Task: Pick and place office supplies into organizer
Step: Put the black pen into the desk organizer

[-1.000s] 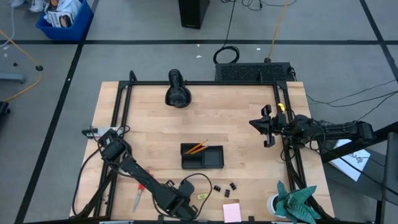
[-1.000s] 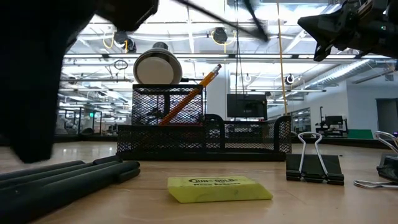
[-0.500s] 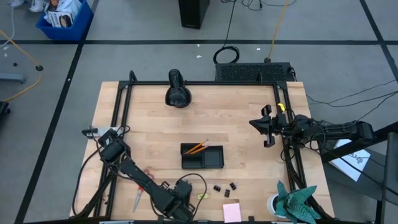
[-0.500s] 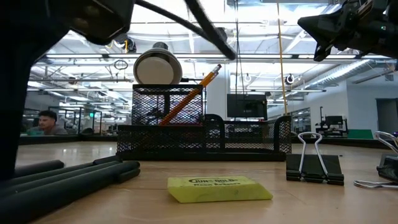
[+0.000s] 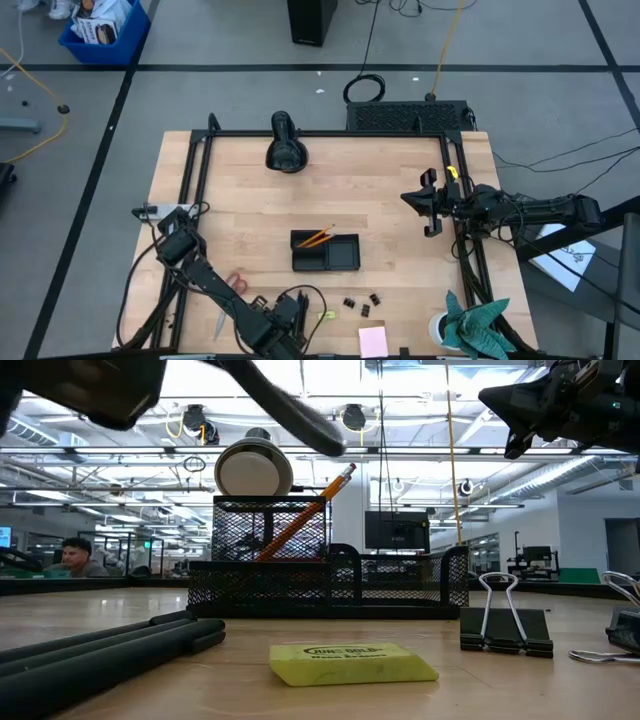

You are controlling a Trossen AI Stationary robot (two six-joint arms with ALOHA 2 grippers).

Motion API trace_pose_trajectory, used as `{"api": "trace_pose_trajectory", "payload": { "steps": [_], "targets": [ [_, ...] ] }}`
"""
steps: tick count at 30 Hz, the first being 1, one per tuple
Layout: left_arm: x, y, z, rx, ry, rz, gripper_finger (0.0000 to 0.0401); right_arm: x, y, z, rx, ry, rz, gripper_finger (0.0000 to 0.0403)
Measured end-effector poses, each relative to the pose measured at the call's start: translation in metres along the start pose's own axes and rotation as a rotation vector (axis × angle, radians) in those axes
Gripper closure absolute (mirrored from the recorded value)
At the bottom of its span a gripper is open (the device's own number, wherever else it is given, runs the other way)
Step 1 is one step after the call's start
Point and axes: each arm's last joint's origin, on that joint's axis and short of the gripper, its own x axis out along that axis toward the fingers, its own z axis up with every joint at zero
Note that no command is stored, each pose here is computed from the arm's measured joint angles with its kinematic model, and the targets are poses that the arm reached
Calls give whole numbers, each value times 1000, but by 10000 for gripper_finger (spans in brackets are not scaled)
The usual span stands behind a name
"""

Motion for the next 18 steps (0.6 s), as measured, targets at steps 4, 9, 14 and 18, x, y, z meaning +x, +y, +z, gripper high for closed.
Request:
{"api": "trace_pose_trajectory", "payload": {
  "steps": [4, 9, 14, 18],
  "targets": [
    [1, -4, 7, 106, -23, -34, 397, 0, 0, 0, 0, 0, 0, 403],
    [0, -10, 19, 138, -41, -68, 391, 0, 0, 0, 0, 0, 0, 402],
    [-9, -17, 26, 169, -62, -92, 398, 0, 0, 0, 0, -1, 0, 402],
    [-32, -23, 25, 189, -34, -100, 397, 0, 0, 0, 0, 0, 0, 402]
  ]
}}
